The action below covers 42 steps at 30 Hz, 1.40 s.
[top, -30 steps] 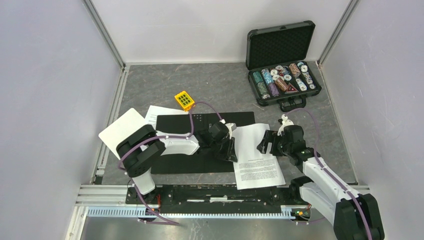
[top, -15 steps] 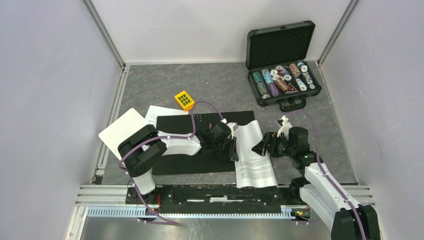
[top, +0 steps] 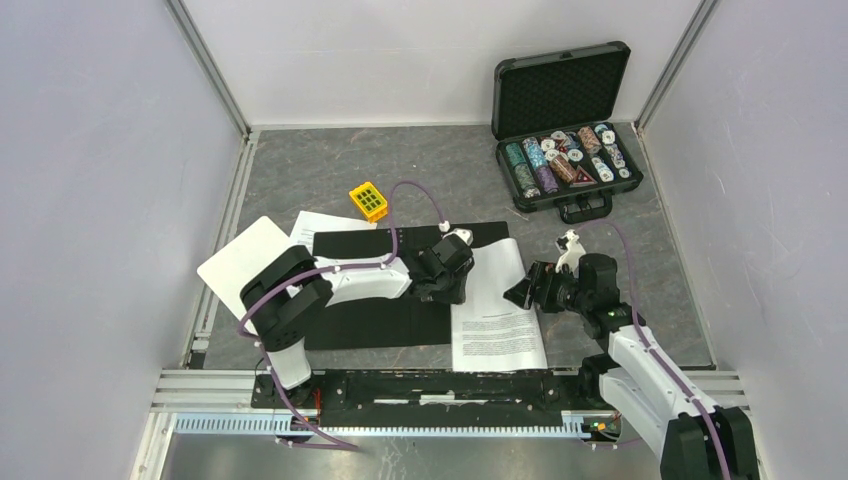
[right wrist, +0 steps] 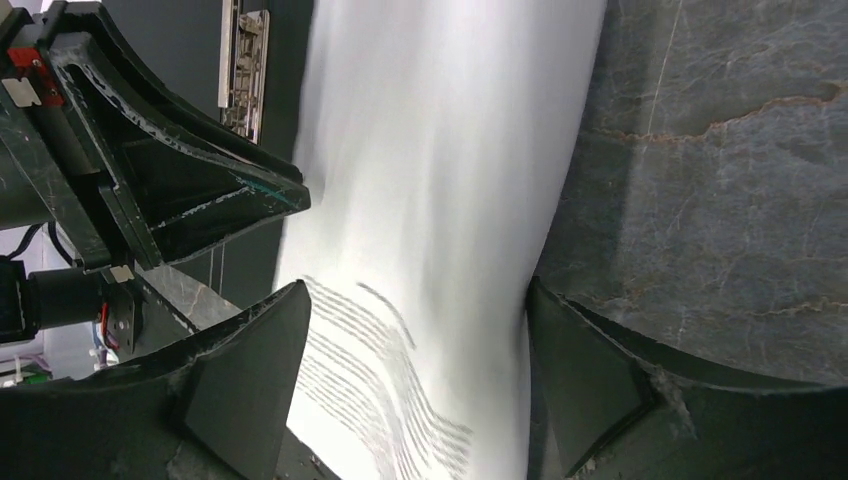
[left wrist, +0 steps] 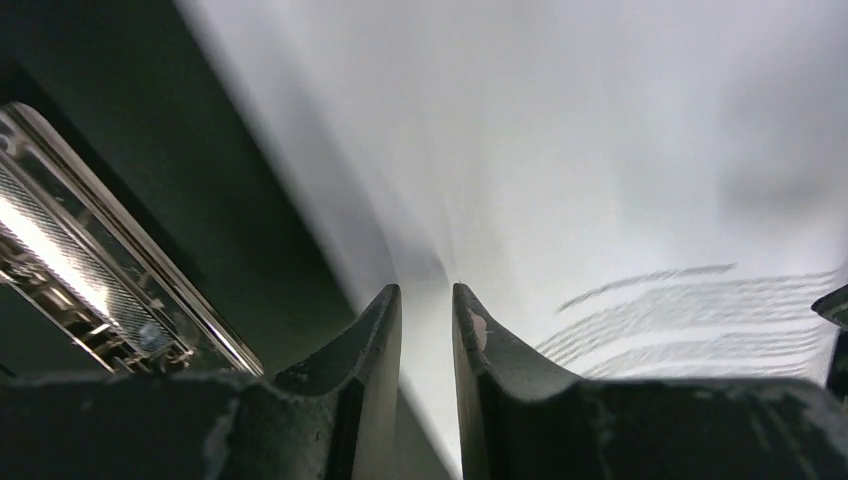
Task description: Put the files into the folder
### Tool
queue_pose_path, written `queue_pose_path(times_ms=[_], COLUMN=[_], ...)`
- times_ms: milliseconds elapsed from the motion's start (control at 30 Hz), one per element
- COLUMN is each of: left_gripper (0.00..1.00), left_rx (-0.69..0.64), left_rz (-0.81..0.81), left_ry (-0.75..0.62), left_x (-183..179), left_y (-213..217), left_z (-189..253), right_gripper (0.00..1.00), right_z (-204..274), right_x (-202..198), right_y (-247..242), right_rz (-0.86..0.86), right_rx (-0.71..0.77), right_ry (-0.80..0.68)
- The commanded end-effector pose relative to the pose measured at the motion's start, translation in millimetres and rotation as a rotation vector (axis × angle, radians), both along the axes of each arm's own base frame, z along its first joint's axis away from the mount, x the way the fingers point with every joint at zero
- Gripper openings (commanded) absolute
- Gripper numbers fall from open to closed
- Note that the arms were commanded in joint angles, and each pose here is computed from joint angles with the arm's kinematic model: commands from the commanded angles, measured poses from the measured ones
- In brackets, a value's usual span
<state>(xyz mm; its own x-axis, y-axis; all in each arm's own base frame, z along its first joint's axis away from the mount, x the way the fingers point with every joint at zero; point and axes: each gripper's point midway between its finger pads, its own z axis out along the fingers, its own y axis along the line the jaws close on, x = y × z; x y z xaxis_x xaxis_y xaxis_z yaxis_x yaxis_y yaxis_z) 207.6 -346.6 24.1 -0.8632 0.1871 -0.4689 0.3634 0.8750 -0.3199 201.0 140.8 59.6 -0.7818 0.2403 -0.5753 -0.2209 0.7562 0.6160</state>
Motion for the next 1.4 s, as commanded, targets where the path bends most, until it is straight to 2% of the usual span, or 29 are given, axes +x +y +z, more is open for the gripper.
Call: queue_pose_path(times_ms=[0, 167, 267, 333, 467, 600, 833, 1033, 1367], left_gripper=[0.33, 0.33, 0.33, 0.33, 0.33, 0.37, 0.43, 0.38, 0.33], left_rx=[0.048, 0.029, 0.046, 0.055, 0.032, -0.006, 0.005, -0.06, -0.059], left_rz=[0.012, 0.018, 0.028, 0.033, 0.024, 0.016, 0.041, 0.034, 0.059], left_ry=[-0.108, -0.119, -0.102, -0.086, -0.077, -0.091, -0.078, -0.01, 0.027], left_x=[29, 40, 43, 42, 38, 33, 9, -19, -32], left_y=[-1, -7, -2, 2, 3, 5, 40, 52, 64], left_z=[17, 26, 18, 13, 18, 43, 58, 37, 15], right_gripper=[0.84, 0.72, 0.7, 0.7, 0.74, 0.78, 0.82, 0.88, 0.9], right_z=[6, 4, 10, 9, -6, -18, -9, -16, -16], right_x=[14, 13, 13, 15, 15, 11, 41, 39, 43], right_y=[-3, 8, 15, 12, -1, -10, -27, -15, -4], right_rz=[-0.046, -0.029, -0.007, -0.019, -0.082, -0.113, -0.157, -0.162, -0.211], right_rx=[0.009, 0.093, 0.145, 0.127, 0.049, -0.003, -0.131, -0.055, 0.001], right_ry=[-0.055, -0.028, -0.063, -0.068, -0.014, 0.025, -0.076, -0.032, -0.015])
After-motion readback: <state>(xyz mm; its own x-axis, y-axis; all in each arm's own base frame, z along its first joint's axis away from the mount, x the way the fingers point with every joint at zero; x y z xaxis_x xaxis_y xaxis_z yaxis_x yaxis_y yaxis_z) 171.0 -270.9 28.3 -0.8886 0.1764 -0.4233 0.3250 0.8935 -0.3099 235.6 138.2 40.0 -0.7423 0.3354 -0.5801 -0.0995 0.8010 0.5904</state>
